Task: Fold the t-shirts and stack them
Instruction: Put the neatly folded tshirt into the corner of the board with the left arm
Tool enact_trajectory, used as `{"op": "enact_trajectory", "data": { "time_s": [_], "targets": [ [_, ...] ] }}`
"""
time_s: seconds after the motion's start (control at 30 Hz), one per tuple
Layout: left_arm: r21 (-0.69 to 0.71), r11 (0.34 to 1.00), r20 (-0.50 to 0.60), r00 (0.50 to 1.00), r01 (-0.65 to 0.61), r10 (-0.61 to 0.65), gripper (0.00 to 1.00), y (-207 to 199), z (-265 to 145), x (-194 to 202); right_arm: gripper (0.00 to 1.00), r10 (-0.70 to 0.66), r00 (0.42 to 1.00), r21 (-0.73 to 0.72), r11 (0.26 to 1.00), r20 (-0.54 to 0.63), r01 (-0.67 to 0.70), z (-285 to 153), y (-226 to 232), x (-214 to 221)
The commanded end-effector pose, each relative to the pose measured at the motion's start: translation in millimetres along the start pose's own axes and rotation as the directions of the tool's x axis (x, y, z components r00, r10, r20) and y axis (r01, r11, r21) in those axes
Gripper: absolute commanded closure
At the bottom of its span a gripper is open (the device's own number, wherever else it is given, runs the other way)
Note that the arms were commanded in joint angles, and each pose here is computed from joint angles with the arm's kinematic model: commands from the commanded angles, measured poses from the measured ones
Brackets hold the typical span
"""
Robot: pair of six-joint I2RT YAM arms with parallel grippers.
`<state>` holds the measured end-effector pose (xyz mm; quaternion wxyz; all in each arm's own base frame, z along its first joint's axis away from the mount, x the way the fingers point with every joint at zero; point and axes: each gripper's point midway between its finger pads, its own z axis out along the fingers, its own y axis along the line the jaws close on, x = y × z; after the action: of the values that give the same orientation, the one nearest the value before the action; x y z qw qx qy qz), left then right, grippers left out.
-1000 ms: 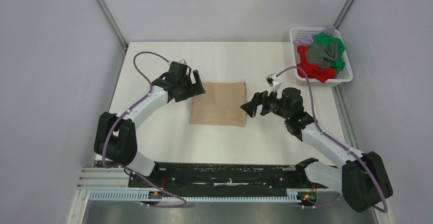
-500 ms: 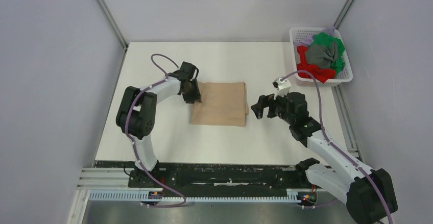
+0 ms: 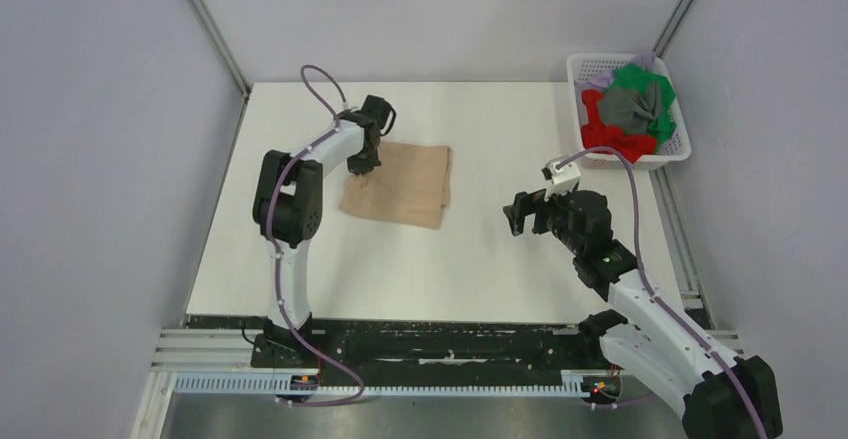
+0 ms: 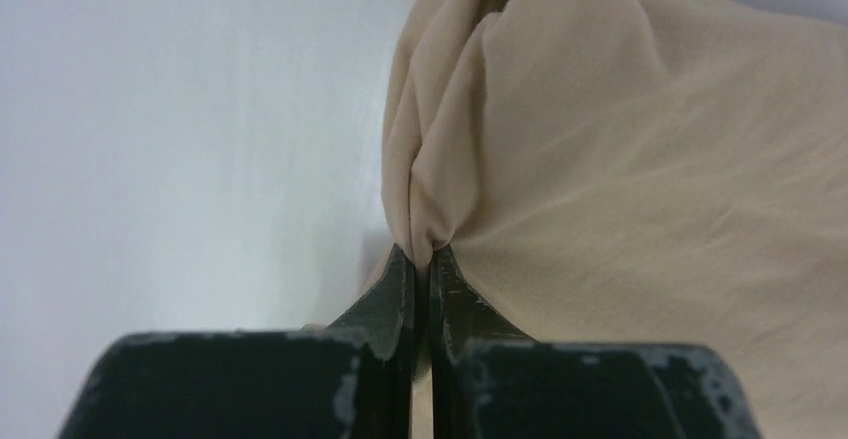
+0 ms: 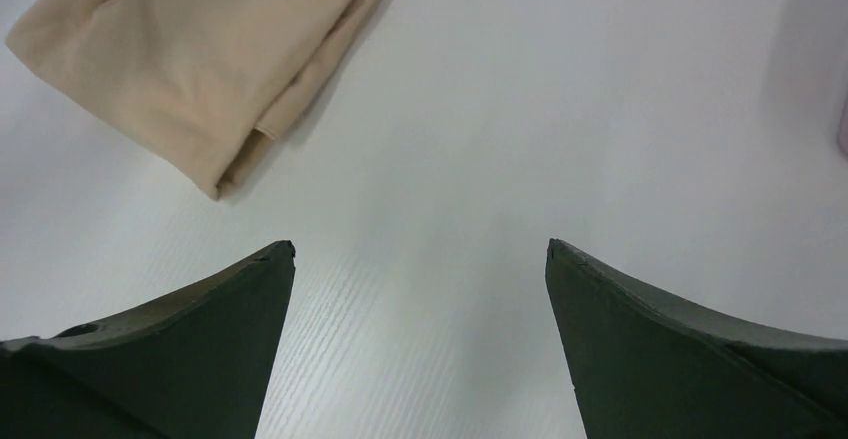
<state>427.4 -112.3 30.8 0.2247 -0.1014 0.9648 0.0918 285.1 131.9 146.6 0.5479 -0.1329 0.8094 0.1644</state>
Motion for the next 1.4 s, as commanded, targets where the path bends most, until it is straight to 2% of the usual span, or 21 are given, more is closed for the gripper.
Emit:
{"op": "enact_trajectory", "data": {
  "time_s": [0.0, 0.27, 0.4, 0.57, 0.73, 0.77, 0.87, 0.9, 0.97, 1.07, 1.17, 1.27, 1.37],
  "targets": [
    [-0.293, 0.956, 0.09, 0.995, -0.021, 0.049, 0.98, 79, 7, -65, 0.02, -0.048, 0.994, 0.06, 0.997, 0.101, 0.042, -5, -12, -18],
    [-0.472, 0.879, 0.14, 0.979, -0.065, 0.148, 0.98, 155, 35, -144, 0.02, -0.059, 0.991, 0.17, 0.985, 0.121, 0.038, -11, -32, -13],
    [-0.599, 0.796, 0.143, 0.967, -0.085, 0.211, 0.98, 197, 37, -182, 0.02, -0.067, 0.991, 0.235, 0.971, 0.117, 0.038, -13, -44, -11],
    [-0.622, 0.782, 0.187, 0.963, -0.037, 0.194, 0.98, 239, 40, -213, 0.02, -0.038, 0.993, 0.251, 0.968, 0.108, 0.01, -12, -47, -7],
    [-0.617, 0.787, 0.244, 0.955, 0.017, 0.171, 0.97, 253, 44, -228, 0.02, -0.007, 0.992, 0.274, 0.961, 0.125, -0.027, -15, -51, -1],
    [-0.607, 0.794, 0.254, 0.953, 0.024, 0.165, 0.94, 253, 44, -230, 0.02, -0.003, 0.992, 0.278, 0.96, 0.127, -0.033, -16, -51, -1],
    [-0.622, 0.781, 0.279, 0.948, 0.058, 0.152, 0.74, 258, 36, -238, 0.02, -0.012, 0.992, 0.281, 0.959, 0.122, -0.023, -16, -52, 0],
    [-0.626, 0.777, 0.289, 0.946, 0.071, 0.146, 0.64, 259, 31, -240, 0.02, -0.017, 0.994, 0.284, 0.959, 0.112, -0.016, -16, -53, 2],
    [-0.62, 0.779, 0.309, 0.942, 0.094, 0.133, 0.02, 261, 19, -243, 0.02, -0.015, 0.996, 0.3, 0.954, 0.092, -0.014, -16, -55, 4],
    [-0.586, 0.798, 0.349, 0.932, 0.139, 0.094, 0.0, 260, -4, -247, 0.02, 0.006, 0.997, 0.307, 0.951, 0.083, -0.031, -14, -56, 5],
    [-0.504, 0.848, 0.377, 0.925, 0.165, 0.044, 0.0, 246, -28, -245, 0.02, 0.024, 0.996, 0.308, 0.95, 0.087, -0.049, -13, -56, 4],
    [-0.371, 0.909, 0.392, 0.919, 0.19, -0.033, 0.0, 220, -51, -232, 0.02, 0.032, 0.997, 0.315, 0.948, 0.072, -0.053, -12, -57, 5],
    [-0.171, 0.957, 0.398, 0.905, 0.233, -0.149, 0.0, 189, -80, -215, 0.02, 0.053, 0.998, 0.315, 0.947, 0.039, -0.062, -8, -56, 9]
  ]
}}
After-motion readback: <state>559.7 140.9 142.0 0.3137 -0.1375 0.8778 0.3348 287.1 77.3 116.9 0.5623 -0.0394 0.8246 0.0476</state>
